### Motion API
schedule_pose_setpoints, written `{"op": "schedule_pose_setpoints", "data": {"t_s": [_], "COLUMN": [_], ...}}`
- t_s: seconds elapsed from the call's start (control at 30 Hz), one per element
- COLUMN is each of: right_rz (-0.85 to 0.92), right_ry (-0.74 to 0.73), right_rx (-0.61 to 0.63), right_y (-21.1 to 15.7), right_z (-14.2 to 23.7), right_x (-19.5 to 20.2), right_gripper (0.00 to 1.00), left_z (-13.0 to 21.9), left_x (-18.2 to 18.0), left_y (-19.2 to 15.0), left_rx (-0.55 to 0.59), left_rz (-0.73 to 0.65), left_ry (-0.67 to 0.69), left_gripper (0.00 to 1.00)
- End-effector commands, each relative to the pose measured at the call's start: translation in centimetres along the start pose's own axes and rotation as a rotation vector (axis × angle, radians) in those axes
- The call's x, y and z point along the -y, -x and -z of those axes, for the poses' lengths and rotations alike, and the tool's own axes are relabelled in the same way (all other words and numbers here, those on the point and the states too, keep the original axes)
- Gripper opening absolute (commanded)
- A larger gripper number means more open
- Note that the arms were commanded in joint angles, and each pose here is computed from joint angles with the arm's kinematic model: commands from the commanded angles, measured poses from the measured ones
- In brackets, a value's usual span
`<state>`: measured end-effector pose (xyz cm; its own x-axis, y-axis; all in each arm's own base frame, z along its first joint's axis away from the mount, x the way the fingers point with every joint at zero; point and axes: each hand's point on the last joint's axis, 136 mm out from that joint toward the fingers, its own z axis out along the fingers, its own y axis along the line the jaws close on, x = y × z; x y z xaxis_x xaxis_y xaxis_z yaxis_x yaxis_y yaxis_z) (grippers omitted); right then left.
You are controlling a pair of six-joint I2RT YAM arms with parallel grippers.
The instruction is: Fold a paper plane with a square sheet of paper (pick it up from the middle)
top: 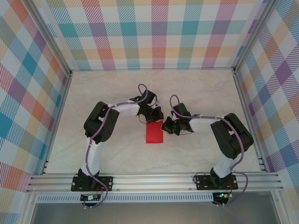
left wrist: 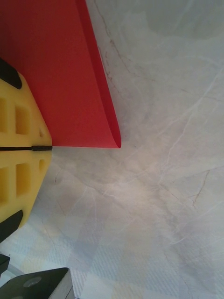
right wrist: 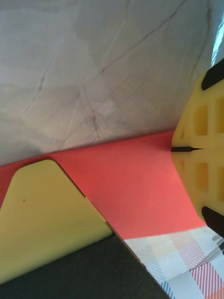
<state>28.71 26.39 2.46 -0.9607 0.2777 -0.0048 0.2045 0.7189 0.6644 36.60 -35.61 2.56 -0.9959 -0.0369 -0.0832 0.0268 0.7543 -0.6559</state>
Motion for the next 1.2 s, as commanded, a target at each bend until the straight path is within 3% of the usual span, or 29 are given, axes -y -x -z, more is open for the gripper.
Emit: {"op": "schedule_pose_setpoints", "data": {"t_s": [0.0, 0.97, 1.17], "right_rz": [0.022, -0.031, 0.003], "right_ry": [0.021, -0.092, -0.063], "right_rx": [-0.004, -0.235, -0.209], "right_y": [0.5, -9.9, -9.7], "right_z": [-0.5, 0.5, 2.0], "right_x": [-1.1, 4.7, 3.4], "right_gripper": [0.05, 0.05, 0.06], "left_z": [-0.9, -1.3, -1.1], "left_x": [-0.7, -2.8, -2.2], "left_y": [-0.9, -1.4, -1.2], "left_rx": [-0.03, -0.028, -0.027], "left_rz": [-0.009, -0.009, -0.014], "left_ry": [0.027, 0.082, 0.069], "left_gripper": [0.07, 0.06, 0.06]}}
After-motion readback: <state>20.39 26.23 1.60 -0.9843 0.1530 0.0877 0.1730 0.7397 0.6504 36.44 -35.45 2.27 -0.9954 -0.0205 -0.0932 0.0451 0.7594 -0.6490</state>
